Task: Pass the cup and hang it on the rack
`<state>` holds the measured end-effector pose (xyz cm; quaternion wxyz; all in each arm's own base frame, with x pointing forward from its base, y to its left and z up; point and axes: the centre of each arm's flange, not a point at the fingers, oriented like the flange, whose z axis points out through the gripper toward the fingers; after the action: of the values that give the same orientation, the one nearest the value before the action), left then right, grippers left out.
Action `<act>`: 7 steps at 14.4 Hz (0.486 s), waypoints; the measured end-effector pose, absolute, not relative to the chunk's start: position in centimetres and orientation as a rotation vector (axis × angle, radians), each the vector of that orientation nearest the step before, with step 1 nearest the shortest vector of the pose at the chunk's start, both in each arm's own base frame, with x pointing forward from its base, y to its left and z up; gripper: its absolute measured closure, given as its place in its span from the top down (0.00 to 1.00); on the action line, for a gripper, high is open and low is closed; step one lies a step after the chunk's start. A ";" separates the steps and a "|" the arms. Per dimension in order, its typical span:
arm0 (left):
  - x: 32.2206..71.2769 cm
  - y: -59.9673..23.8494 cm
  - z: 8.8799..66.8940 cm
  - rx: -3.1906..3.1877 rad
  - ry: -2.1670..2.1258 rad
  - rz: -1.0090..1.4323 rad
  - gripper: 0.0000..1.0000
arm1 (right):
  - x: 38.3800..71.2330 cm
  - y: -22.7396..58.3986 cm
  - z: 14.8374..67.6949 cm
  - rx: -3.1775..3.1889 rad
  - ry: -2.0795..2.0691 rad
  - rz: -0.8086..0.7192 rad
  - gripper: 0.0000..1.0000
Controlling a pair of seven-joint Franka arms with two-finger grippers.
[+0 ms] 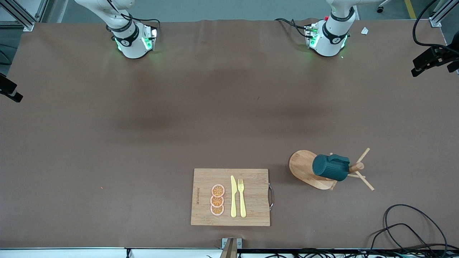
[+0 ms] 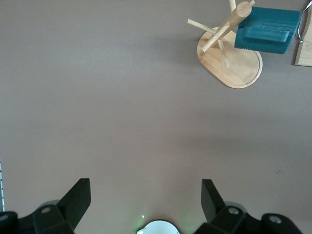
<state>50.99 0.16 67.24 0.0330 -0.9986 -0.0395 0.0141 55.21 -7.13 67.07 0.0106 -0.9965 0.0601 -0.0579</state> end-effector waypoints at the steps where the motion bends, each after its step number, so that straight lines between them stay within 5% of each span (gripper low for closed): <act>1: 51.0 -0.2 67.2 -3.074 -0.110 0.048 1.00 | 55.2 -7.1 67.1 -3.109 0.188 -0.181 1.00; 7: 50.9 -4.8 66.2 -3.099 0.019 0.087 1.00 | 55.2 -7.1 67.1 -3.109 0.188 -0.181 1.00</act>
<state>50.87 -4.82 66.23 0.0208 -0.9994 0.0061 0.0279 55.21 -7.13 67.07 0.0106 -0.9965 0.0601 -0.0579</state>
